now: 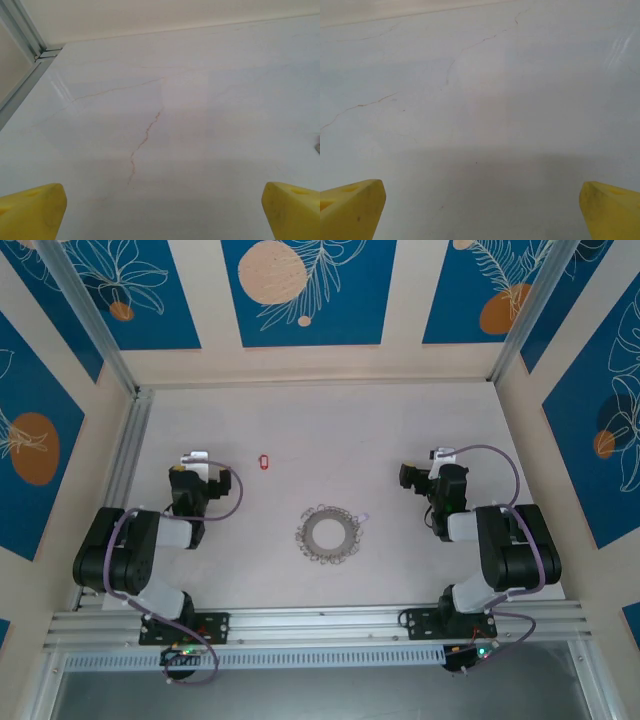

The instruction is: Put the keys on the keyring

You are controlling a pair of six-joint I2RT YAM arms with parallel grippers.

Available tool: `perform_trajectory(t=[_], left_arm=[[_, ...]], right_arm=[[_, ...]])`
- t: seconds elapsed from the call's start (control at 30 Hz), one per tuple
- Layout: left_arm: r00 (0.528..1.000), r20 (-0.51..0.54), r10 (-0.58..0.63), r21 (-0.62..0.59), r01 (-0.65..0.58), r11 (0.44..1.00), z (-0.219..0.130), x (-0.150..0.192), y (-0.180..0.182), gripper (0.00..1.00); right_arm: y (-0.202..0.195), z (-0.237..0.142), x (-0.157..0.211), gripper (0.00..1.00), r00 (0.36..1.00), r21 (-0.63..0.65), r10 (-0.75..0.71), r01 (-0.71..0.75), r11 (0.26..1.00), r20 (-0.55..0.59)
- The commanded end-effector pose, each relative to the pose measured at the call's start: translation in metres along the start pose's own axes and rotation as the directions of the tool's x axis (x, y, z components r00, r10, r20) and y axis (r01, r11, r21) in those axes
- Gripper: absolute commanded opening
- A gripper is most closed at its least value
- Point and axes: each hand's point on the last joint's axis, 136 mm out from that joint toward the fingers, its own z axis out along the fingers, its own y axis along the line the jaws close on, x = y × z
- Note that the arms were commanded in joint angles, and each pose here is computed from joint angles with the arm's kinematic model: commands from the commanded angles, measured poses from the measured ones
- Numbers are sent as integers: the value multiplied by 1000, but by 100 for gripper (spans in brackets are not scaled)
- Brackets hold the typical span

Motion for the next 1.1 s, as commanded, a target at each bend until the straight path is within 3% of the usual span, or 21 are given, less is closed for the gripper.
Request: perform_trajectory(t=[0.0,0.77,0.97,1.07], left_arm=[[1000,14,8,19,-8,1000,1,-2,-2,100],[1000,20,5,24,-6,1000,0,-4,-2,100],[1000,12,16,54,-16,998,-23,-35,-5,100],[999,30,-37,75,35,997,-41,-52,-6,100]], right_arm=[[0,1,-20,99,998,10,-14,13,1000,65],[2,-1,-24,99,998,25,-25,24,999,61],[14,-13,-41,99,993,52,-95,92,994,73],[45,-29,-65,99,978,-40,-173,179,983,112]])
